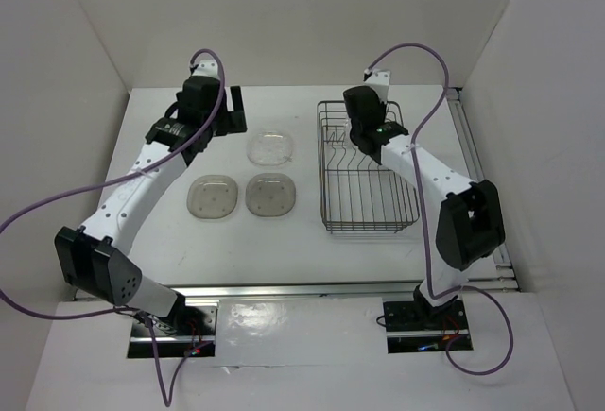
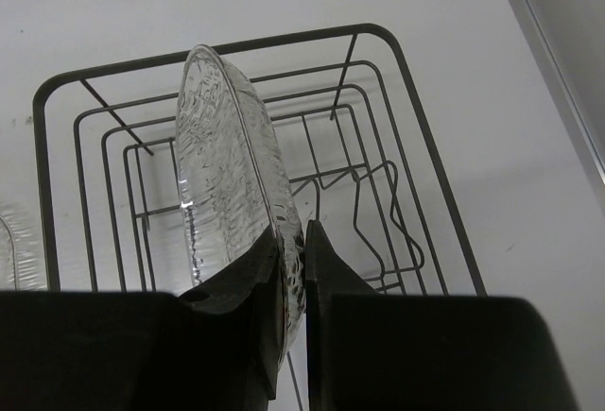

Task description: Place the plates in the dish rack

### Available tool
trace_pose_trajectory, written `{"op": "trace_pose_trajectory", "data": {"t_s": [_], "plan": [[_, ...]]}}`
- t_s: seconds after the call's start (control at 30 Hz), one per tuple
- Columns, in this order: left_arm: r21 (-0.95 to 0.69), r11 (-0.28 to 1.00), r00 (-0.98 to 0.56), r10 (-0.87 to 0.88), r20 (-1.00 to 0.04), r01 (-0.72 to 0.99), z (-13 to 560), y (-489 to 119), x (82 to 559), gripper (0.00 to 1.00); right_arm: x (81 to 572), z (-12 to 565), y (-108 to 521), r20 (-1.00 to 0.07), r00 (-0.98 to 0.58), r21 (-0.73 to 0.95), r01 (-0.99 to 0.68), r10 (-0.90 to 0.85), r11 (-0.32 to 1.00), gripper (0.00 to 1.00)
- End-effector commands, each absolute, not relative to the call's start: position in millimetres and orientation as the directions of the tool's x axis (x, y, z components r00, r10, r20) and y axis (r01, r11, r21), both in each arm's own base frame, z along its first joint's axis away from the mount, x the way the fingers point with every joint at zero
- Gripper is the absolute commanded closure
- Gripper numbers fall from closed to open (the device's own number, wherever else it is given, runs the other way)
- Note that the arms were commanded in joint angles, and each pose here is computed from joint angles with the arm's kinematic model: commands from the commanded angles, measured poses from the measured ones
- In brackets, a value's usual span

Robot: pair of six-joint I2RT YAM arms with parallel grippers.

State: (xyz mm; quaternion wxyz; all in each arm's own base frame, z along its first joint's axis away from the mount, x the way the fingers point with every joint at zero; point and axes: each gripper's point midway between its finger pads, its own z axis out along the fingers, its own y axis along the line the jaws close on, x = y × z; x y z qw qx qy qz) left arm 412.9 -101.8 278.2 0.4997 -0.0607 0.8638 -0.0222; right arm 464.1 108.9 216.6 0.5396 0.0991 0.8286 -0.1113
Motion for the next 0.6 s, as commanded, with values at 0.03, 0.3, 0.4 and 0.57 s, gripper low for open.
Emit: {"op": "trace_pose_trajectory", "data": {"t_s": [0.03, 0.3, 0.4, 0.57], "plan": [[-0.141, 0.986, -0.458, -0.169, -0.873, -0.094, 293, -104, 422, 0.00, 464, 207, 121, -0.911, -0.411, -0.090, 0.280, 0.035, 0.956, 1.00], [-0.145, 0.984, -0.496, -0.175, -0.850, -0.099, 275, -104, 430, 0.00, 463, 184, 140, -0.892, -0.452, -0.112, 0.230, 0.004, 0.967, 0.99], [-0.144, 0.985, -0.526, -0.172, -0.833, -0.094, 258, -106, 437, 0.00, 463, 188, 144, -0.898, -0.441, -0.112, 0.232, 0.001, 0.966, 0.77], [-0.171, 0.982, -0.561, -0.186, -0.806, -0.079, 230, -113, 456, 0.01, 465, 184, 150, -0.894, -0.448, -0.119, 0.222, -0.007, 0.968, 0.34]]}}
